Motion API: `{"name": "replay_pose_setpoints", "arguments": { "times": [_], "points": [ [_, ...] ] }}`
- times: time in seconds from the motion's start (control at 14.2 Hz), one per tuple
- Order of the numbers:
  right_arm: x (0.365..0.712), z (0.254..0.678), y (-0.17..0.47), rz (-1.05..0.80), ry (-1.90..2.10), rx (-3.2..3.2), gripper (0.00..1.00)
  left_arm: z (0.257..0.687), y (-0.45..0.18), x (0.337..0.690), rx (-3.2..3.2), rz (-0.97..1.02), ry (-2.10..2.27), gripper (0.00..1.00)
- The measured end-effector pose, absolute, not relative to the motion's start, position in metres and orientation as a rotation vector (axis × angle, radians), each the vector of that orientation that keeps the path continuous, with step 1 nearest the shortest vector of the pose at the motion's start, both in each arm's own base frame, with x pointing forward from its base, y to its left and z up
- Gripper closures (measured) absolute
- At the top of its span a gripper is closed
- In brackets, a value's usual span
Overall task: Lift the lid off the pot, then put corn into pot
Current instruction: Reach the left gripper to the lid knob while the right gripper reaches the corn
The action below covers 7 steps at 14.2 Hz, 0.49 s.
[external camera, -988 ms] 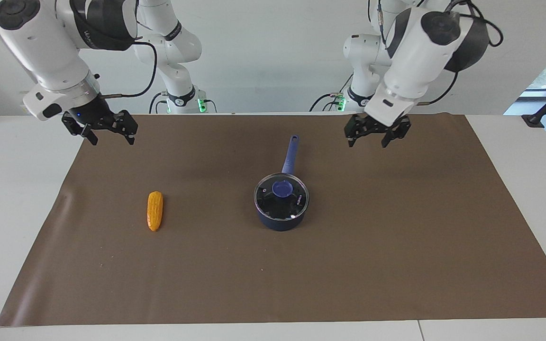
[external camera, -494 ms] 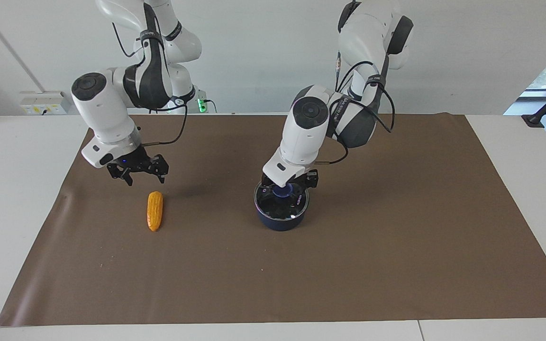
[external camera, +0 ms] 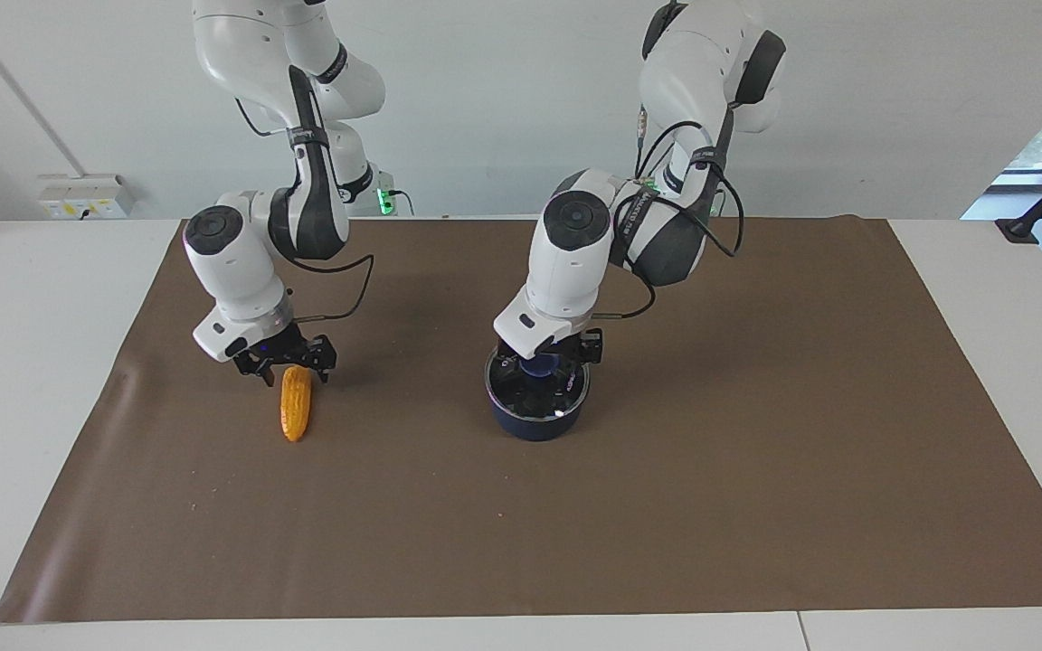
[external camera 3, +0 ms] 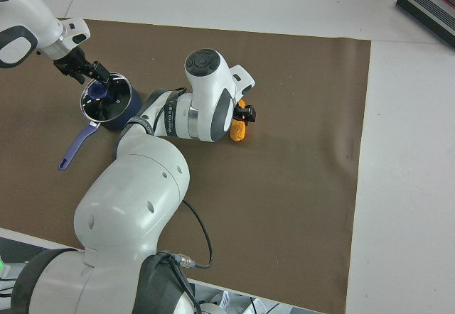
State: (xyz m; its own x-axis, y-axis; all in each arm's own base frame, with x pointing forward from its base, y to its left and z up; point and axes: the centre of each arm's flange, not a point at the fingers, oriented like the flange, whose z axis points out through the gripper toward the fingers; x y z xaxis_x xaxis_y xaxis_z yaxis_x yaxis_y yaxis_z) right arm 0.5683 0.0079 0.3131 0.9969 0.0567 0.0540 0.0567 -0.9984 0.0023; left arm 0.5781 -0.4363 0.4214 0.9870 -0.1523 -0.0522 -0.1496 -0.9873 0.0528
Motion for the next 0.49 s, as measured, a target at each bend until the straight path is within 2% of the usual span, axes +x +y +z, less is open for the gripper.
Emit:
{"name": "replay_pose_setpoints", "arguments": {
  "times": [0.07,0.14,0.21,0.35,0.42,0.49],
  "points": [
    [0.5688,0.3069,0.0076,0.078,0.093,3.137,0.07,0.4193,-0.4366,0.5773,3.084,-0.090,-0.236,0.00],
    [0.5689,0.3038,0.0069,0.072,0.094,3.136,0.15,0.4165,-0.4369,0.5760,3.086,-0.095,-0.239,0.00],
    [0.5689,0.3029,0.0057,0.070,0.099,3.136,0.15,0.4142,-0.4376,0.5742,3.087,-0.099,-0.242,0.00],
    [0.5689,0.3024,0.0028,0.069,0.106,3.135,0.37,0.4119,-0.4379,0.5715,3.087,-0.098,-0.246,0.00],
    [0.5689,0.3022,0.0021,0.068,0.105,3.135,0.51,0.4119,-0.4376,0.5710,3.087,-0.096,-0.246,0.00],
    [0.5689,0.3025,0.0022,0.068,0.105,3.135,0.59,0.4123,-0.4375,0.5706,3.087,-0.095,-0.246,0.00]
  ]
}}
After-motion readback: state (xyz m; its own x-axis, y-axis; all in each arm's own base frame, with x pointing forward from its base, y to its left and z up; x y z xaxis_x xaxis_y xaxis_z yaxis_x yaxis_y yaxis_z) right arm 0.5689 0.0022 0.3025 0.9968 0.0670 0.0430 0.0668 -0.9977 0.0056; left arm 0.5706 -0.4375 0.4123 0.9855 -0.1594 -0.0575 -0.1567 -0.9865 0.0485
